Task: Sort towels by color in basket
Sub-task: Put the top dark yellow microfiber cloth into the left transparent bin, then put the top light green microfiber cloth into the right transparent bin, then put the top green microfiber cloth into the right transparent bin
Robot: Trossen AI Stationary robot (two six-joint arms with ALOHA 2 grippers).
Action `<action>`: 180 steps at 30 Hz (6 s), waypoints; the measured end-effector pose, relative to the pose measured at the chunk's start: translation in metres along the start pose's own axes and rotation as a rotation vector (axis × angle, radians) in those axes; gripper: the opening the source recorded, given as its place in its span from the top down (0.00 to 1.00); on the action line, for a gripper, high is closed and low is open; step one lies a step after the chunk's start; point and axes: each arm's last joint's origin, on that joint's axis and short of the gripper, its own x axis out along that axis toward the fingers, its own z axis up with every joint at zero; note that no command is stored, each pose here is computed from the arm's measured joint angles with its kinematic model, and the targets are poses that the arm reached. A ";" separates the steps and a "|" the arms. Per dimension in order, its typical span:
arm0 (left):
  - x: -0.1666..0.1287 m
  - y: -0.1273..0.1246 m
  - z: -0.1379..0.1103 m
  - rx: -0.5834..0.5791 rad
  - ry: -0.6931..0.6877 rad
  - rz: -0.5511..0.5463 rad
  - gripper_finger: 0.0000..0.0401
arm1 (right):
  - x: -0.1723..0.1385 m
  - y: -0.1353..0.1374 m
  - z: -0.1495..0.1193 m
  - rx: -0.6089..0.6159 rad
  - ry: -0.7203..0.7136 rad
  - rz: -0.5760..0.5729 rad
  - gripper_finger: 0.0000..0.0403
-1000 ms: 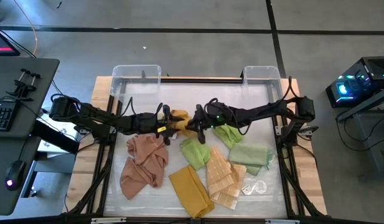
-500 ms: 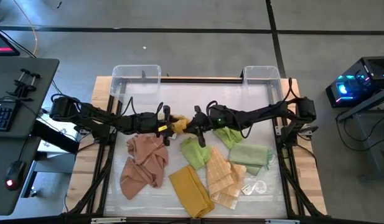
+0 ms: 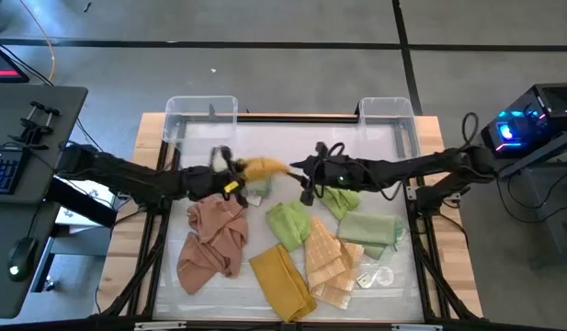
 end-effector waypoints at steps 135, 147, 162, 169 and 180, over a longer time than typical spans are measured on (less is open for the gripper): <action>-0.055 0.018 -0.009 -0.309 0.415 0.055 0.66 | -0.036 0.012 -0.012 -0.016 0.416 -0.378 0.89; -0.046 0.012 0.002 -0.283 0.160 -0.049 0.66 | -0.156 -0.065 0.019 0.442 0.417 -0.736 0.94; -0.046 0.012 0.001 -0.284 0.164 -0.059 0.66 | -0.144 -0.124 -0.022 0.459 0.669 -0.989 0.83; -0.046 0.012 0.001 -0.285 0.164 -0.060 0.66 | -0.138 -0.132 -0.041 0.422 0.707 -1.047 0.64; -0.046 0.012 0.001 -0.295 0.164 -0.059 0.66 | -0.127 -0.121 -0.043 0.211 0.600 -1.082 0.52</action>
